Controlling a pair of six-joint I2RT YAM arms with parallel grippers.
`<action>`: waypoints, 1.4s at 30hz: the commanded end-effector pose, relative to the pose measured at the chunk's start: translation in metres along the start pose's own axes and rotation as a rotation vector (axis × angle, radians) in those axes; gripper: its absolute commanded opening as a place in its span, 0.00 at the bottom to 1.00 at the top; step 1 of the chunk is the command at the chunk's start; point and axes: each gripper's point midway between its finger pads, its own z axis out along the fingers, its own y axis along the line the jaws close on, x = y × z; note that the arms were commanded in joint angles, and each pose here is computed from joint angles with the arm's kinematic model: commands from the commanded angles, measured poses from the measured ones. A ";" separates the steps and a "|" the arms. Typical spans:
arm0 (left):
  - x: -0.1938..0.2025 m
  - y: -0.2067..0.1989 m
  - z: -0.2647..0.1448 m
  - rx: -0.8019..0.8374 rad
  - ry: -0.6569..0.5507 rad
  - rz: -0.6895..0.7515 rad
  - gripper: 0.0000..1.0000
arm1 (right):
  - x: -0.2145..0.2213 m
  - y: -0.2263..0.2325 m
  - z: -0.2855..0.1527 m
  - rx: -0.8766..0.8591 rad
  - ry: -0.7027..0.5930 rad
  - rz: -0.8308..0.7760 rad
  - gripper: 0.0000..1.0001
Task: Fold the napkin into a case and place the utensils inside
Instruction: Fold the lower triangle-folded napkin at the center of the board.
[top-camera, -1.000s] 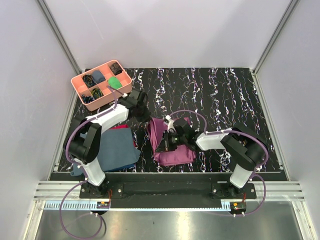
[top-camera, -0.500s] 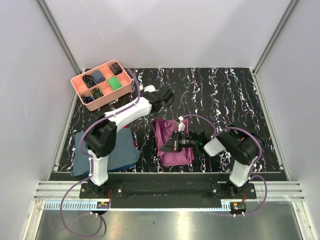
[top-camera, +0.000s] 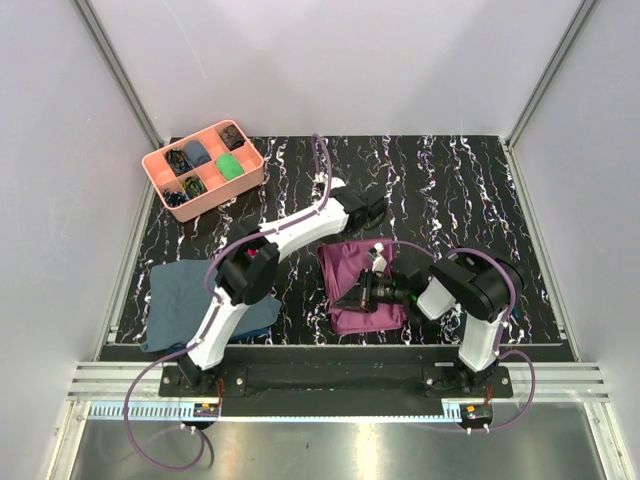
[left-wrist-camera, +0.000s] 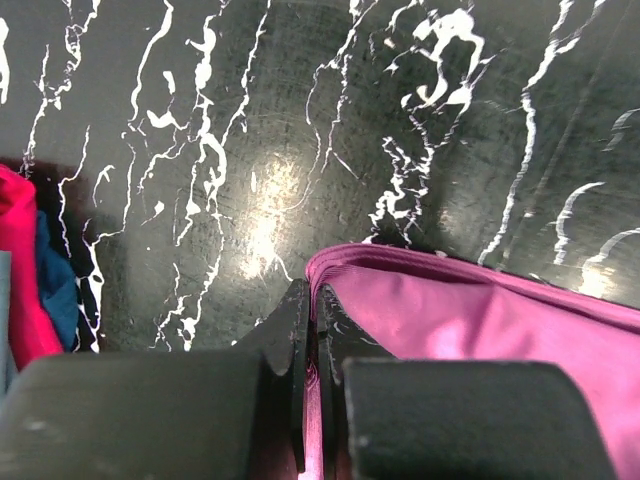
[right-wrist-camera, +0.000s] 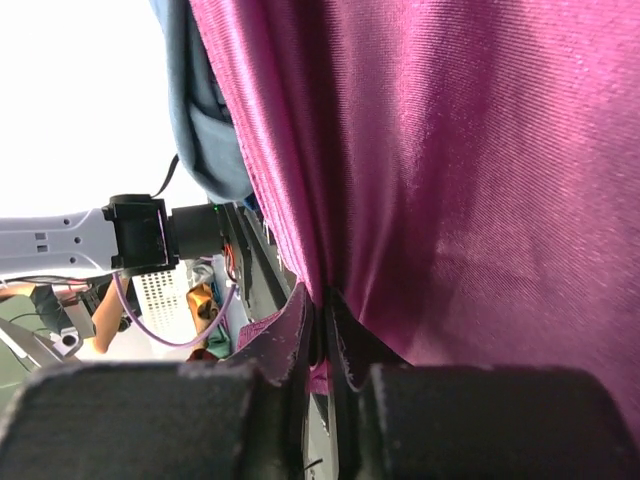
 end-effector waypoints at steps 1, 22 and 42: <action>-0.072 0.002 0.000 -0.064 -0.271 -0.155 0.00 | 0.052 -0.016 -0.019 0.038 0.181 0.066 0.13; -0.056 -0.003 -0.018 0.084 -0.198 -0.015 0.00 | -0.060 0.020 -0.056 0.298 0.015 -0.128 0.63; -0.032 -0.011 -0.030 0.413 0.003 0.045 0.00 | -0.162 0.003 -0.005 0.263 0.018 -0.187 0.08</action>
